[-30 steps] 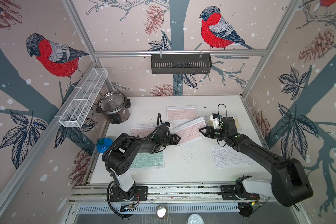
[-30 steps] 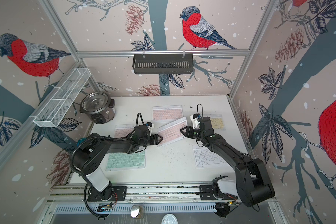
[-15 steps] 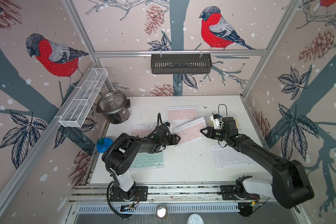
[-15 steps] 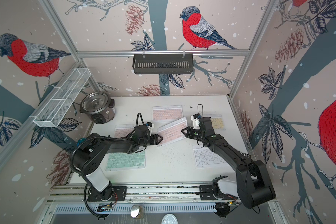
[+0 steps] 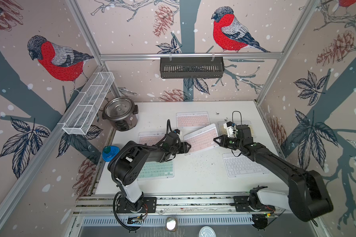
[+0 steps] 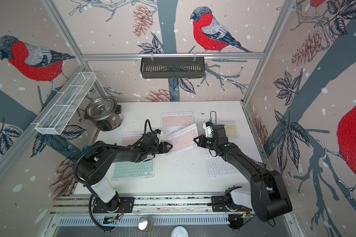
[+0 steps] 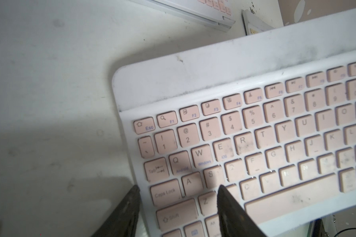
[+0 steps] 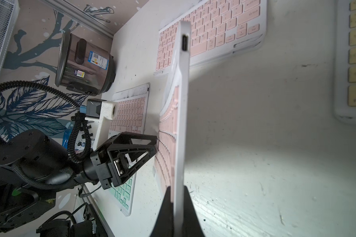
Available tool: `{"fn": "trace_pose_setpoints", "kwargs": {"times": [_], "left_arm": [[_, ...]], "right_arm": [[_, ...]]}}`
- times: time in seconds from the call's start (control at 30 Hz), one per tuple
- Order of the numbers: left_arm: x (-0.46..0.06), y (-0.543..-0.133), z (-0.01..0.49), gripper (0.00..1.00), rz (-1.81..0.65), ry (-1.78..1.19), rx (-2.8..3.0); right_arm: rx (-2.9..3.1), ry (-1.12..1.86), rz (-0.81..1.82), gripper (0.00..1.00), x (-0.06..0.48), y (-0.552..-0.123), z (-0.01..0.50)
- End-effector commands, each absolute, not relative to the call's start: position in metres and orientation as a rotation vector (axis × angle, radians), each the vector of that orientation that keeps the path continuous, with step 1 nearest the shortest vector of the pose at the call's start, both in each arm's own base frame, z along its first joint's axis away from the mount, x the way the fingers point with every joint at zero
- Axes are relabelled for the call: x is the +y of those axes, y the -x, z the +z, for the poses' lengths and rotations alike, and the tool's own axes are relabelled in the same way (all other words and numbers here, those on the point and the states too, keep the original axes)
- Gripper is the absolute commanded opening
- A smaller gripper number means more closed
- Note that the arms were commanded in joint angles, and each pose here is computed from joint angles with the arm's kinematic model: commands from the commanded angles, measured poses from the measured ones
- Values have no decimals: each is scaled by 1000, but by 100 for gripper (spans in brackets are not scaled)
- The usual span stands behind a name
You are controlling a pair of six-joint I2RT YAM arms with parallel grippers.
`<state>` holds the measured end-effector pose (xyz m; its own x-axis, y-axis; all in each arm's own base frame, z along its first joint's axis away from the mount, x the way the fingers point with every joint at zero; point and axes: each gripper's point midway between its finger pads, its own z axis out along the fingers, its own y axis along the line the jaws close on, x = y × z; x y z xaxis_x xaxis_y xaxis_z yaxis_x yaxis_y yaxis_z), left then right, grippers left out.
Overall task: Stack the numeric keypads
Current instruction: Pick up the numeric keypad from the center of the board.
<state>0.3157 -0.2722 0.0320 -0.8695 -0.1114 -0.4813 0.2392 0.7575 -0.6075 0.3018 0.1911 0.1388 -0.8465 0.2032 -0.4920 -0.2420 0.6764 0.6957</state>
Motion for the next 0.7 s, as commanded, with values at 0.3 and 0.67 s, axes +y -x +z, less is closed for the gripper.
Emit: {"fn": "trace_pose_setpoints", "kwargs": {"times": [0.3,0.67], "left_arm": [[-252,-299,25,61,-819,-39,2588],[-252,-312,73,61,-808,-45,2500]], "right_arm": [[2276,22,1156,6,186,-296,160],[2187,16,1234,6,173,-295,192]]}}
